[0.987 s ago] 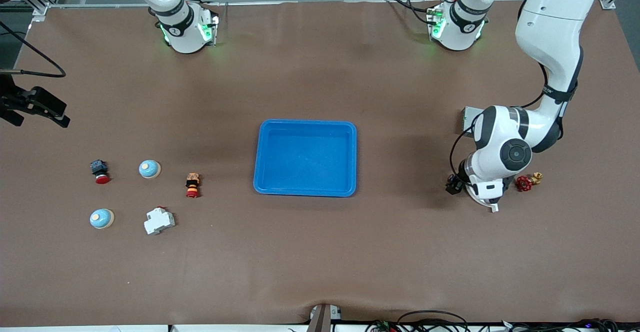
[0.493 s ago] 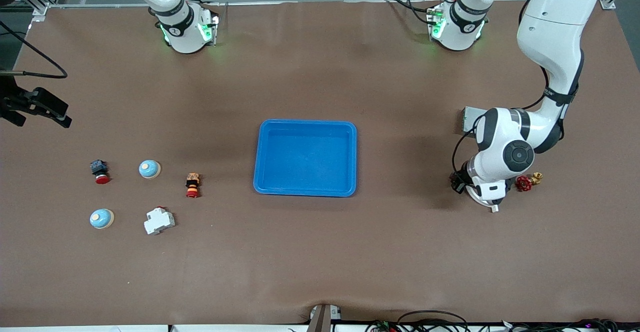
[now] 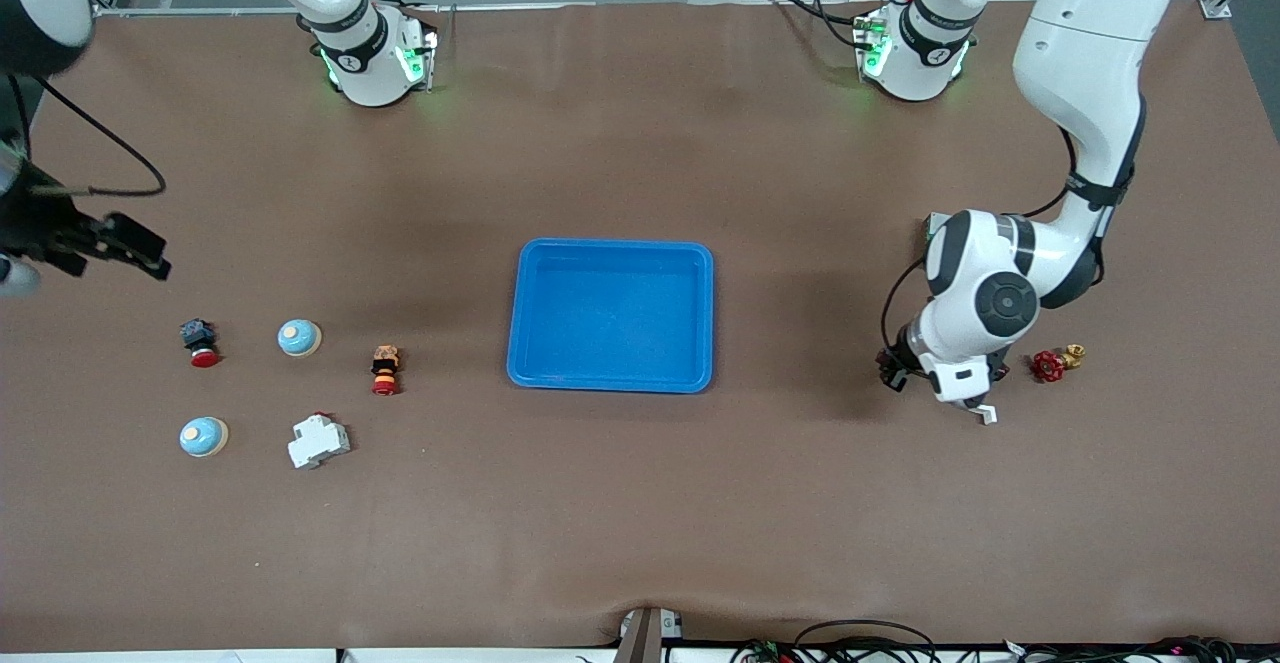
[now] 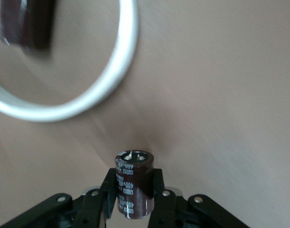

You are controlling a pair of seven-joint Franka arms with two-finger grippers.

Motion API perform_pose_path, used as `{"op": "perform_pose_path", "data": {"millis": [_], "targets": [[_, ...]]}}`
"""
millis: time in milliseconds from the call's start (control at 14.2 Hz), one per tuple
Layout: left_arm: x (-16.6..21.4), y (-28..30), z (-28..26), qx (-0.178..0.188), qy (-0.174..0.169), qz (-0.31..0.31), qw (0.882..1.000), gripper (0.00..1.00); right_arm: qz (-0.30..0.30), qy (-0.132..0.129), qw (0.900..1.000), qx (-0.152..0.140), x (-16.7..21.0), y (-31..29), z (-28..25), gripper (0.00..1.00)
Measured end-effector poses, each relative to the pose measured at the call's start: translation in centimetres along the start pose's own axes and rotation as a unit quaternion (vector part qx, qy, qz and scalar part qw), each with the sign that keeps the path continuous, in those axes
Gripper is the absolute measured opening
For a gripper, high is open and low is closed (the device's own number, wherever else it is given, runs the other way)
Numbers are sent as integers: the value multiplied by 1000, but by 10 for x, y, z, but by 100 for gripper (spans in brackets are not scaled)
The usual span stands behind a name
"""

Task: Place electrolytic capacitor and blue bell in tray
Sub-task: 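Carry the capacitor toward the tray while the right gripper reaches a bell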

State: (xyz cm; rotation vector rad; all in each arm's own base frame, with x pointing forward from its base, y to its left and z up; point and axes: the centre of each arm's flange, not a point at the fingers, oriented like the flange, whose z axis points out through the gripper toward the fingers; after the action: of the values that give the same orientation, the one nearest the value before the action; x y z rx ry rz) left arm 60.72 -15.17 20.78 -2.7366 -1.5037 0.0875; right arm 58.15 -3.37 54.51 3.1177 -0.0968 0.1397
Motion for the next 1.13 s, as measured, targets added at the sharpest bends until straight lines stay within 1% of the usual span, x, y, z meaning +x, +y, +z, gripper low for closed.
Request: {"op": "perform_pose_path", "data": {"millis": [141, 352, 493, 705, 916, 1128], "targets": [[-23, 18, -17, 0, 2, -9, 1000, 33, -3, -1, 1000, 0, -1, -5, 64, 100], [-59, 45, -50, -1, 3, -35, 999, 33, -17, -1, 1000, -1, -17, -15, 152, 100], [-92, 62, -69, -11, 2, -50, 999, 33, -31, 1, 1000, -3, -31, -14, 198, 100], [-141, 80, -86, -29, 1, -55, 998, 33, -52, 16, 998, -7, -54, -3, 261, 100], [-178, 92, -100, -45, -1, -61, 997, 33, -60, 12, 998, -12, -69, 14, 302, 100], [-223, 103, -88, -43, -18, -67, 997, 33, -57, 14, 998, -15, -78, 28, 322, 100]]}}
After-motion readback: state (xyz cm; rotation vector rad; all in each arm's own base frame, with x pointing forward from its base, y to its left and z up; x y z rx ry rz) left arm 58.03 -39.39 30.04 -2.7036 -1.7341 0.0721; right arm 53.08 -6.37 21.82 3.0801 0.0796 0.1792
